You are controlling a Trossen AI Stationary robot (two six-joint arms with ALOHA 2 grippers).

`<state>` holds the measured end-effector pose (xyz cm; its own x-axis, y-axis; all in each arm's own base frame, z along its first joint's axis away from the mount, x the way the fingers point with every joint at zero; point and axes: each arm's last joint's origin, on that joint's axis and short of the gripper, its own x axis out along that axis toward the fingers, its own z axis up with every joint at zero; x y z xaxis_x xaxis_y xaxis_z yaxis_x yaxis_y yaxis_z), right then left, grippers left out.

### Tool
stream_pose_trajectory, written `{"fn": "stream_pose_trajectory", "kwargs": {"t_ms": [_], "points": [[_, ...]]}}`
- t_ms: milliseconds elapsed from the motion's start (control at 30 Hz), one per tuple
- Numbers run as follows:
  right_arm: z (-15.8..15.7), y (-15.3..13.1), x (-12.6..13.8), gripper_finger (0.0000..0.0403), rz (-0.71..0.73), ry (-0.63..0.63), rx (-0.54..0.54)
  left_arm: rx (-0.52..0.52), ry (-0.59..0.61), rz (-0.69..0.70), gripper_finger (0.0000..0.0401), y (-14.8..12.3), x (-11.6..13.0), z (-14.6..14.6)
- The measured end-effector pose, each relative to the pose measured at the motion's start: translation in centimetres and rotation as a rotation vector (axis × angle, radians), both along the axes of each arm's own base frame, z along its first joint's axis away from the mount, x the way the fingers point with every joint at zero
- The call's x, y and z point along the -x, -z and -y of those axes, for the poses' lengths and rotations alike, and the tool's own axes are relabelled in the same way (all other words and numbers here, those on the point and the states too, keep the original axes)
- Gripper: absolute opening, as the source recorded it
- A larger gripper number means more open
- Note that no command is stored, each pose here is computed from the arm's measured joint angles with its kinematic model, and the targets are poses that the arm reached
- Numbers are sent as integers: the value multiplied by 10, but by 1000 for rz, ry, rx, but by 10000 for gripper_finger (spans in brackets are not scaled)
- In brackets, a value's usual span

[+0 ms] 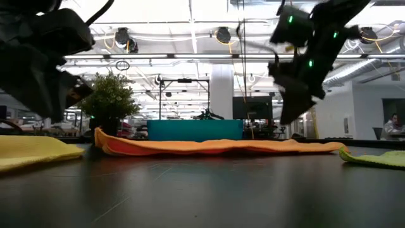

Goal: Fold microfiber towels
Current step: Fold the orange microfiber towel

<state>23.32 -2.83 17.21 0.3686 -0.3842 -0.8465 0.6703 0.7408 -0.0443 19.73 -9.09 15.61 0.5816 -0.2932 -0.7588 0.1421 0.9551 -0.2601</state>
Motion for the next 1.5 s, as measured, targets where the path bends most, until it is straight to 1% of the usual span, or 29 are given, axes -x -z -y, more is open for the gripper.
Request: {"fn": "stream_pose_trajectory", "kwargs": {"t_ms": [100,167,233,333,433,567,633,667,733,767,900,933,1000,1100,1200,1300,1367,1500], "points": [[-12,-16,-7,115,141,-68,-17,0,-12,-59,81,3,5,2],[-23,-24,-12,115,228,-139,-26,0,-35,-116,81,6,10,2],[-34,-30,-18,115,307,-212,-25,1,-64,-201,81,10,16,1],[-49,-32,-24,115,361,-309,-13,9,-128,-359,81,16,28,0],[-56,-25,-22,115,300,-340,-15,24,-201,-542,81,19,41,-3],[-57,-17,-20,115,235,-323,-33,13,-285,-775,81,21,60,-8],[-57,-14,-22,115,226,-321,-35,-12,-306,-806,81,18,62,-10],[-57,-13,-22,115,220,-321,-35,-44,-319,-814,81,16,63,-11],[-56,-12,-23,115,227,-320,-32,-138,-336,-804,81,9,62,-14],[-56,-12,-24,115,229,-319,-31,-180,-340,-776,81,2,59,-14],[-56,-14,-26,115,262,-329,-22,-332,-336,-592,81,-27,41,-13],[-57,-15,-27,115,274,-342,-16,-365,-321,-530,81,-35,36,-12],[-60,-17,-29,115,295,-371,-7,-397,-277,-387,81,-46,23,-8],[-66,-19,-30,115,312,-406,-2,-432,-170,-222,81,-51,9,-3],[-73,-19,-29,115,324,-433,-1,-457,-50,-92,81,-47,-3,3],[-78,-19,-28,115,320,-453,-3,-507,46,-44,81,-33,-11,7],[-79,-19,-28,115,322,-456,-3,-540,98,-56,81,-22,-15,9],[-80,-20,-29,115,331,-455,-1,-587,164,-99,81,0,-24,14]]}}
